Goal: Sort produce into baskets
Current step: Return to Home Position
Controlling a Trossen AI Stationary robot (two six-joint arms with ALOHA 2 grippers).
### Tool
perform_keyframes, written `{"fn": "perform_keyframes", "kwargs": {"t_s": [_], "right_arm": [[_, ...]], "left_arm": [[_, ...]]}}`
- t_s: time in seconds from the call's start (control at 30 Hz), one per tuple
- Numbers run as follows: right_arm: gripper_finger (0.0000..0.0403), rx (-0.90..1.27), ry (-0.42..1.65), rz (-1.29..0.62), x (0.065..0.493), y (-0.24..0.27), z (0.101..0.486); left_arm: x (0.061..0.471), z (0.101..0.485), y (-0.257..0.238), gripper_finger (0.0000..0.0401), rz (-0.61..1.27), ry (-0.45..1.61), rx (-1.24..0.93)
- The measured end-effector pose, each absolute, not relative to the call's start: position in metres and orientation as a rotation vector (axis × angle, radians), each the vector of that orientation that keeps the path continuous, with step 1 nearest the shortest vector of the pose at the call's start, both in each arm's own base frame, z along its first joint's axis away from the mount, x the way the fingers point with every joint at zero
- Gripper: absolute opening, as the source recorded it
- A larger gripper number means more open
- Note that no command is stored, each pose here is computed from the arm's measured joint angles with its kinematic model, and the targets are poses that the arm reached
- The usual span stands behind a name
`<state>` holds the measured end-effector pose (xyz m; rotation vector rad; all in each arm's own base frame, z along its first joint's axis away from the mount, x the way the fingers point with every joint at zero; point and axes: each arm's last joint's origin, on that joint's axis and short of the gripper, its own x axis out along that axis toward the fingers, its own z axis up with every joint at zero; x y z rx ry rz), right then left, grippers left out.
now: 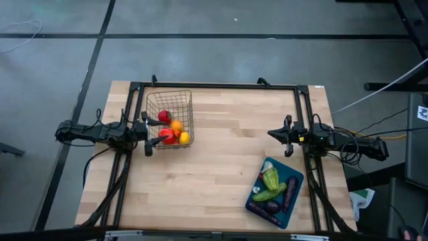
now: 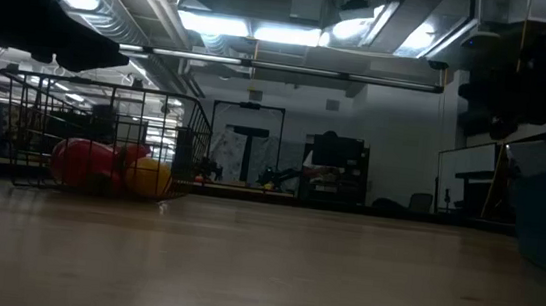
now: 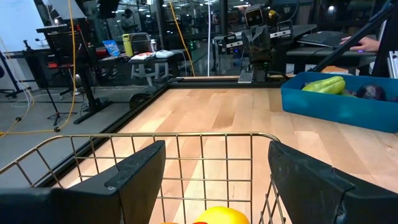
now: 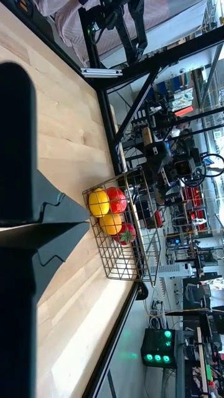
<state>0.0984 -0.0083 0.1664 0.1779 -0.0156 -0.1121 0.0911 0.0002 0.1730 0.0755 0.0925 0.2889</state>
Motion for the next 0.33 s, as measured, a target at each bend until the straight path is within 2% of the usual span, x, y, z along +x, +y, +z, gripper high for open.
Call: {"fn": "perform_keyframes", "kwargs": {"t_s": [0.33], "right_arm": [[0.0001, 0.178, -0.015, -0.112, 0.0984, -0.0083, 0.1664]], "left_arm": [[0.0911, 0.1729, 0.0001, 0.0281, 0.289, 0.092, 0.075]]}}
